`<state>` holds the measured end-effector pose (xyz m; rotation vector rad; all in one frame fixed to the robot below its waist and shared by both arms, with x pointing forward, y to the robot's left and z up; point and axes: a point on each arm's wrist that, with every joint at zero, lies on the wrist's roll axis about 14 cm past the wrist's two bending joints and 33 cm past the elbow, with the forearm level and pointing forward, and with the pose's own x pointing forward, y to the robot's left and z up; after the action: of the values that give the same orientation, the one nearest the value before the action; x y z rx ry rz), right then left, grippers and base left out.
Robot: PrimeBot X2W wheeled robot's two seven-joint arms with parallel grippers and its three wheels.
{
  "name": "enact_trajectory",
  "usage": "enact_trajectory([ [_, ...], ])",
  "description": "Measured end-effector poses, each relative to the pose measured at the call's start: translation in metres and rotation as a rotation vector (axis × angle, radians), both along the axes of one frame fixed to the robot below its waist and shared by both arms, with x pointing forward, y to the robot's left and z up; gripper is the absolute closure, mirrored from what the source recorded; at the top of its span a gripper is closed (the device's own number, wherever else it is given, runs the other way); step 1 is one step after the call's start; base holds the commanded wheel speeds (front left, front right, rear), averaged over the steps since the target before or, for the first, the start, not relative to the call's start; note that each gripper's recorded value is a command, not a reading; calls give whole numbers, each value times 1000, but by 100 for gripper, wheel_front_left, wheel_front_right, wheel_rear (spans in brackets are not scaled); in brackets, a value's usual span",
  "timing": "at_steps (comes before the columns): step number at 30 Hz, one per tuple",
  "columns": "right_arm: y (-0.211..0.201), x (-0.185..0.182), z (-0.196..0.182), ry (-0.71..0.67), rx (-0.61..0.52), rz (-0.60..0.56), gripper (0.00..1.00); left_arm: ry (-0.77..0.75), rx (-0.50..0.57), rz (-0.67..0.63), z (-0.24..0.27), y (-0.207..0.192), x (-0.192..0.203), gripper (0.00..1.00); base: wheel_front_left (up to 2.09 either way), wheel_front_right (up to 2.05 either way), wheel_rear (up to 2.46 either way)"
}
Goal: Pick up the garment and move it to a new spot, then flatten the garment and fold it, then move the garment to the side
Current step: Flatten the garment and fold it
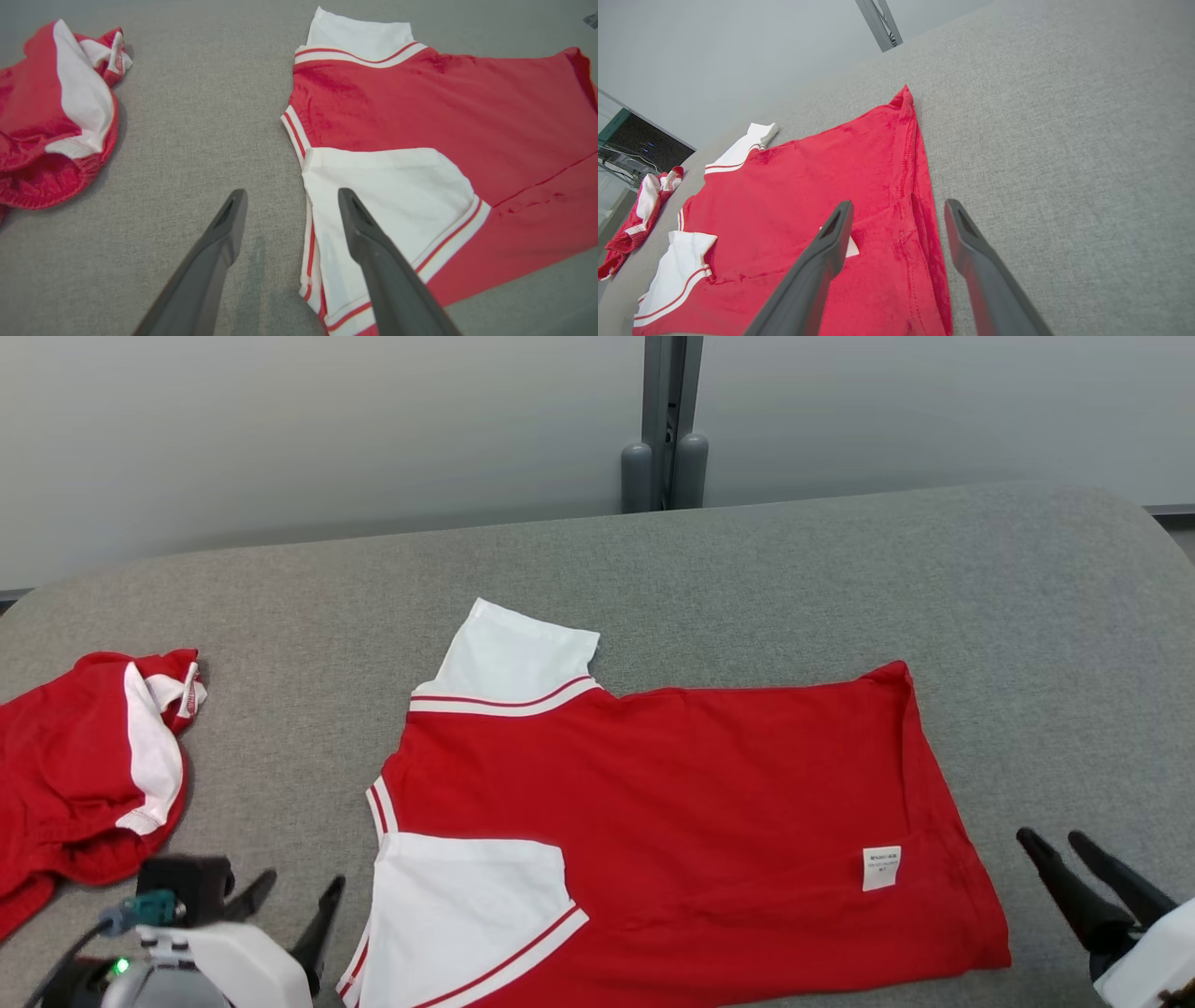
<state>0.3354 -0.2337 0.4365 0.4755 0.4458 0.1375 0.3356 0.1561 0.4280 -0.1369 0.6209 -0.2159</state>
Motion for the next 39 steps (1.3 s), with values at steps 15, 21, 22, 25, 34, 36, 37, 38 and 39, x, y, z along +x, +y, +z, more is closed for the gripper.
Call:
enact_trajectory([
  [15,4,103,34,-119,-106,-51,0,-163,24,-252,56,-41,147,0,0,0,0],
  [21,12,133,10,-12,-120,-7,0,-79,68,-357,37,-64,192,0,0,0,0],
  [22,13,137,6,2,-124,-1,0,-64,71,-368,33,-67,198,0,0,0,0],
  [25,12,150,-11,68,-148,23,0,8,91,-417,14,-77,219,0,0,0,0],
  [34,24,171,-32,138,-163,91,0,165,118,-474,-26,-88,246,0,0,0,0],
  [36,25,175,-40,162,-171,104,0,199,111,-490,-38,-95,254,0,0,0,0],
  [37,25,176,-42,166,-172,106,0,200,106,-493,-40,-98,257,0,0,0,0],
  [38,25,178,-45,170,-175,109,0,205,105,-497,-44,-100,260,0,0,0,0],
  [39,25,178,-45,170,-175,109,0,205,105,-497,-44,-100,260,0,0,0,0],
])
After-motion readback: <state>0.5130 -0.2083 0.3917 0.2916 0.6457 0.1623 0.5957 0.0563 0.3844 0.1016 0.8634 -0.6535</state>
